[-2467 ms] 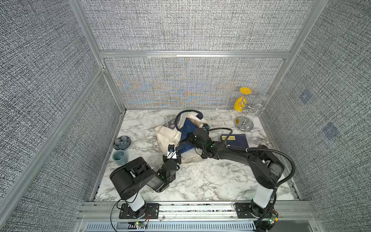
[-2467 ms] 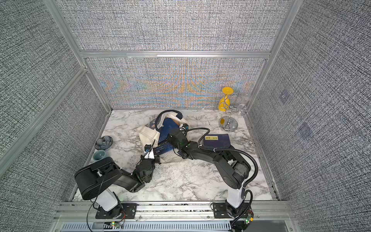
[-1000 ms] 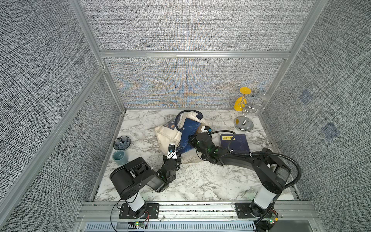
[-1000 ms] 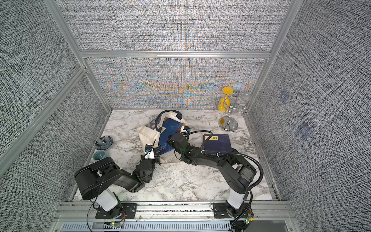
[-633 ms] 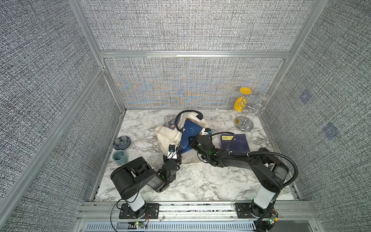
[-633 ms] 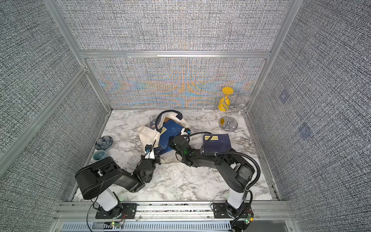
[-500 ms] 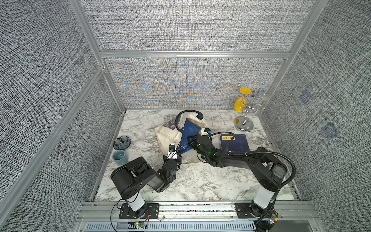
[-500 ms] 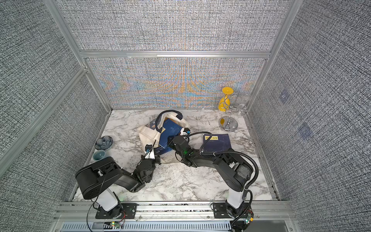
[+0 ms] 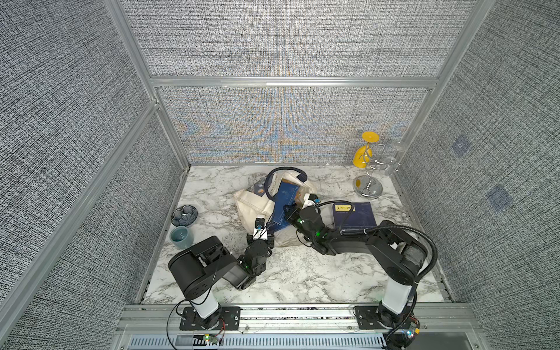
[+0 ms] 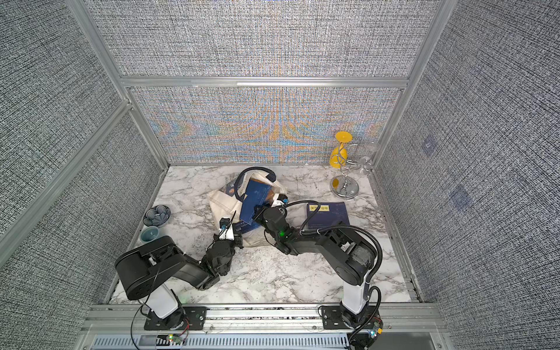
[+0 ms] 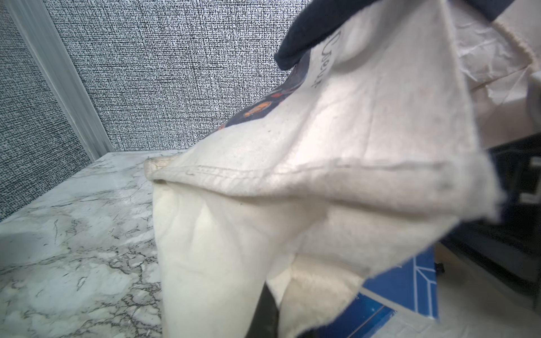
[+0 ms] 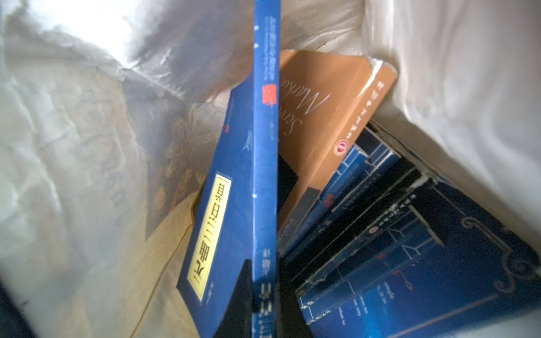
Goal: Take out the books from the canvas bag
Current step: Pick up the book from the canvas bag.
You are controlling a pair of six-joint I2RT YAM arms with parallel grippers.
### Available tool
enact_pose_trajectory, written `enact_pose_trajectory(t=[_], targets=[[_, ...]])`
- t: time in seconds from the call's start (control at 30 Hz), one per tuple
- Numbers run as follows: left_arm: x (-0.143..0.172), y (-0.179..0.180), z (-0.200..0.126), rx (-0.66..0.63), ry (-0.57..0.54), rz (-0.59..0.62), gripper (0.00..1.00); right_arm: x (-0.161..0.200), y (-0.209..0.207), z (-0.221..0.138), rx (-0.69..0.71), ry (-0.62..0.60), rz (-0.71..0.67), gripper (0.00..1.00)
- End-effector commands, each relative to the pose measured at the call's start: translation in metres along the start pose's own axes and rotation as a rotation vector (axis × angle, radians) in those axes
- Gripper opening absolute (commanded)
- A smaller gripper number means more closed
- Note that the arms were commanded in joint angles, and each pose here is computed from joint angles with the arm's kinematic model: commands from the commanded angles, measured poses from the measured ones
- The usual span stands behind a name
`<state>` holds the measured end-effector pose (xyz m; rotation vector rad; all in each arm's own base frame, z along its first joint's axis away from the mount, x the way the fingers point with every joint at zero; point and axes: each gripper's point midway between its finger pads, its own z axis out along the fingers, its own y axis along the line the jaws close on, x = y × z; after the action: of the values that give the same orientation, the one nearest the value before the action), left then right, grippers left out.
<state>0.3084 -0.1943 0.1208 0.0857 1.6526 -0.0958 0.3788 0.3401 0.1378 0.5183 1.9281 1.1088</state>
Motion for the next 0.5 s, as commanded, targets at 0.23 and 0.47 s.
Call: enact_pose_trajectory(t=[0.23, 0.47], targets=[[-0.011, -0.001, 0.000, 0.003, -0.034, -0.047, 0.00, -0.020, 0.017, -0.037, -0.042, -0.039, -0.067, 0.00], [-0.011, 0.000, 0.000, 0.000, -0.035, -0.048, 0.00, -0.028, 0.033, -0.066, -0.106, -0.030, -0.136, 0.00]])
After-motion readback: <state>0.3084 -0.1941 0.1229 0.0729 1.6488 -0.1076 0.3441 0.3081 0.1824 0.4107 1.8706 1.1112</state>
